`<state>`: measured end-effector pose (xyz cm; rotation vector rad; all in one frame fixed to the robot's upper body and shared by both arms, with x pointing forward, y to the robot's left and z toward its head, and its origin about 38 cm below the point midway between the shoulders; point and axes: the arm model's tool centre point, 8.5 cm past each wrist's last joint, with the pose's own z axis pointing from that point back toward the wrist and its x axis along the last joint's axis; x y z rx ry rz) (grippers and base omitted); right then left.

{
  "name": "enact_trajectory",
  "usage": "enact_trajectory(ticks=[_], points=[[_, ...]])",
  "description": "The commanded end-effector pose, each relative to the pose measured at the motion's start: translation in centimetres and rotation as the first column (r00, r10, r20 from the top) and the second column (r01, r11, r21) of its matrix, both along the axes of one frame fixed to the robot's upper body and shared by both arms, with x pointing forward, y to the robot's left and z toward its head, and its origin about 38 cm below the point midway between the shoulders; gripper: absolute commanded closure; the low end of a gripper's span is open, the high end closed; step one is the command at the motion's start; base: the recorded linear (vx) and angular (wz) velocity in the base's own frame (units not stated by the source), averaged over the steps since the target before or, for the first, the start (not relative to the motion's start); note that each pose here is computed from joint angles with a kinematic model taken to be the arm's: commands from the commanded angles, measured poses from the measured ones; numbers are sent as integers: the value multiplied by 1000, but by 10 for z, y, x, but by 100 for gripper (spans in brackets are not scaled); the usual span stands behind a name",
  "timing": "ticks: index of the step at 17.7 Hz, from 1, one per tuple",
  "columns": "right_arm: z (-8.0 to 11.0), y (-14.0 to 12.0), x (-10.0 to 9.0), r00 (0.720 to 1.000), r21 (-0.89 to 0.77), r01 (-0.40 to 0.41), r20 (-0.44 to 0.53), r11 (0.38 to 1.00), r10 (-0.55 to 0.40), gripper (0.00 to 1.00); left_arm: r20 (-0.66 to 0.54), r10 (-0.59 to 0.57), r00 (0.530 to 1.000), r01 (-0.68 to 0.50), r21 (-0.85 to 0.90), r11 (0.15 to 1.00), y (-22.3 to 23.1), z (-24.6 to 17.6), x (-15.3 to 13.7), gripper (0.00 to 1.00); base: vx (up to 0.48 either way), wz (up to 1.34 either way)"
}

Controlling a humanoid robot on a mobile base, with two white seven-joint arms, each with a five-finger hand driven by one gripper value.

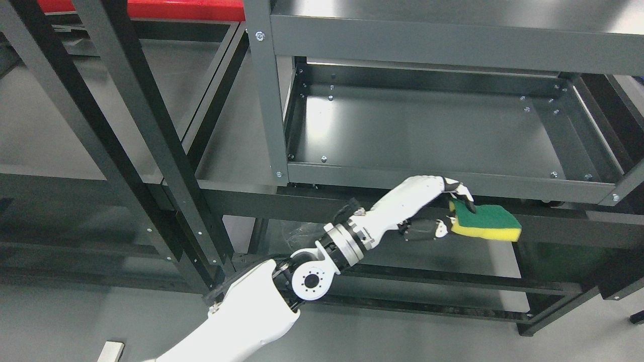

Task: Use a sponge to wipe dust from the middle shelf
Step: 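Withdraw the left hand holding the sponge out of the shelf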

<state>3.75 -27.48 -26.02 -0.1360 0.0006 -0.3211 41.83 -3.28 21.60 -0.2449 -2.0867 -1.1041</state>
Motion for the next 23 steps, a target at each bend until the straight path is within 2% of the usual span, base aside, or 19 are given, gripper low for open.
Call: enact_trajectory(ticks=[1, 4, 7, 11, 14, 23], points=[[1, -12, 6, 1000, -20, 0, 17, 1000, 0, 0, -224, 388, 894, -447, -380, 810, 180, 3, 25, 97, 0, 0], [1, -12, 6, 1000, -20, 0, 17, 1000, 0, 0, -298, 442, 846, -533, -450, 717, 218, 6, 15, 98, 0, 0], [1, -12, 6, 1000, -20, 0, 17, 1000, 0, 0, -343, 447, 826, -563, -511, 649, 242, 23, 6, 98, 0, 0], [1, -12, 6, 1000, -20, 0, 17, 1000, 0, 0, -390, 447, 805, -592, -484, 644, 244, -10, -15, 98, 0, 0], [1, -12, 6, 1000, -20, 0, 17, 1000, 0, 0, -384, 419, 823, -567, -490, 662, 234, -26, -29, 98, 0, 0], [1, -12, 6, 1000, -20, 0, 17, 1000, 0, 0, -383, 408, 829, -557, -491, 670, 229, -28, -32, 98, 0, 0]])
